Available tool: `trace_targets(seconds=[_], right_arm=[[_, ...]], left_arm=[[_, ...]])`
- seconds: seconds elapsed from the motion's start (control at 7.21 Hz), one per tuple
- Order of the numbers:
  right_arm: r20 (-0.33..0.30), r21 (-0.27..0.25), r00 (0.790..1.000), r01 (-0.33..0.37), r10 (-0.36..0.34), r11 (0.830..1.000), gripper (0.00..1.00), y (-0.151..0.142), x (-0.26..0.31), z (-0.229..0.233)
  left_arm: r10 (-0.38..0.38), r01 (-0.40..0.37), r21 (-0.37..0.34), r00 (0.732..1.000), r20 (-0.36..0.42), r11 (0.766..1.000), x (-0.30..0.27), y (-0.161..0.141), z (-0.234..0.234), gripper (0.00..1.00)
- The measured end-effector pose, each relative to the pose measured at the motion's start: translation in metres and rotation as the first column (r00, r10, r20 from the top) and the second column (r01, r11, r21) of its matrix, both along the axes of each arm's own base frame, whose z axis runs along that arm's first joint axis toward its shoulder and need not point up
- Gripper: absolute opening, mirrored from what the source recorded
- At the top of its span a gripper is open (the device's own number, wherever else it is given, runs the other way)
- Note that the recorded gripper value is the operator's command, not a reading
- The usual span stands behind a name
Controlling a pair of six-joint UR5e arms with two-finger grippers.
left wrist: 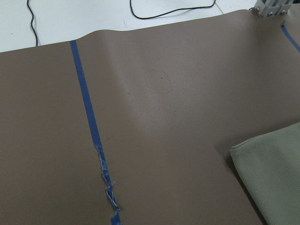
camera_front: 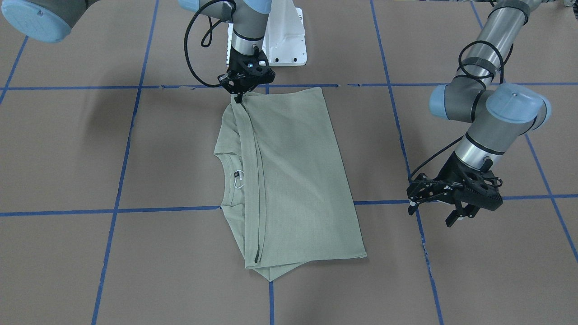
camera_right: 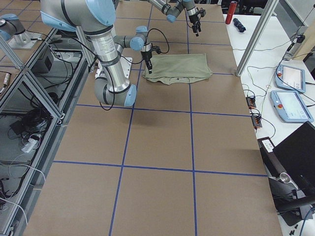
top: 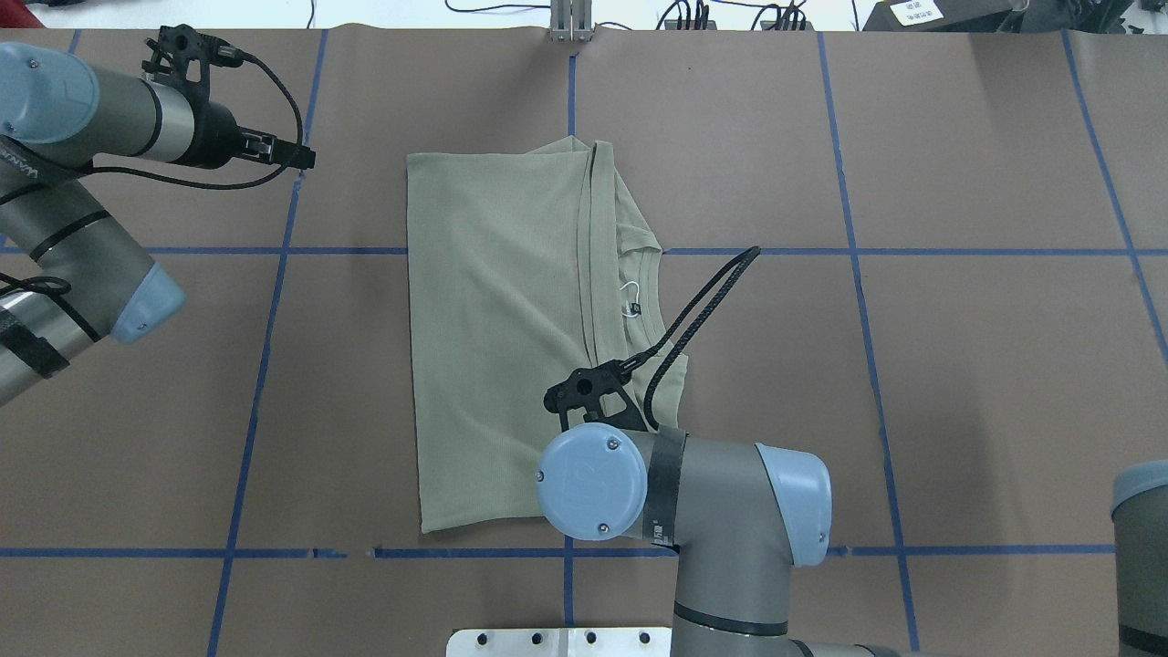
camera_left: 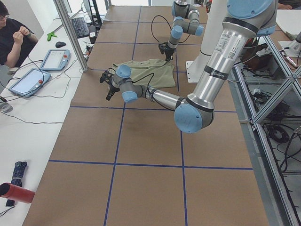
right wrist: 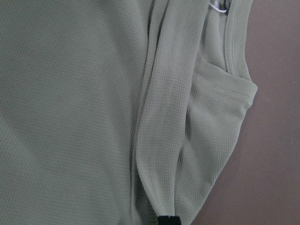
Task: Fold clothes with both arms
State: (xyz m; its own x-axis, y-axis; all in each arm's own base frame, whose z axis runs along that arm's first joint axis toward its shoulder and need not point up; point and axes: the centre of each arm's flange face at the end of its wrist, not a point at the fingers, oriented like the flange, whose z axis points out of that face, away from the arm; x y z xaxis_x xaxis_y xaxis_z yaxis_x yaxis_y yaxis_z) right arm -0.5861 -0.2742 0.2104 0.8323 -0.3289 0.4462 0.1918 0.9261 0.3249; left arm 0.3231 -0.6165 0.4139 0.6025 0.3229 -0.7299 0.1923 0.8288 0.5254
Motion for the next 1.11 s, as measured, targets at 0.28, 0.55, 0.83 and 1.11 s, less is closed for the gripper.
trace_targets(seconds=[0.28, 0.55, 0.83, 1.11], right_arm=[[0.038, -0.056, 0.995, -0.09, 0.092, 0.994, 0.0, 0.007, 0.027, 0.016], [0.081, -0.137, 0.971, -0.211, 0.223, 0.968, 1.0, 0.03, 0.029, 0.047], [0.117, -0.134, 0.954, -0.259, 0.274, 0.957, 1.0, 0.036, 0.027, 0.05], [0.144, -0.122, 0.943, -0.285, 0.301, 0.951, 1.0, 0.018, 0.033, 0.038]], left_arm=[[0.002, -0.002, 0.0, 1.0, 0.0, 1.0, 0.001, 0.001, 0.0, 1.0], [0.003, -0.003, 0.0, 1.0, 0.0, 1.0, 0.001, 0.001, 0.001, 1.0], [0.002, -0.002, 0.0, 1.0, 0.0, 1.0, 0.001, 0.001, 0.0, 1.0], [0.003, -0.003, 0.0, 1.0, 0.0, 1.0, 0.001, 0.001, 0.0, 1.0]])
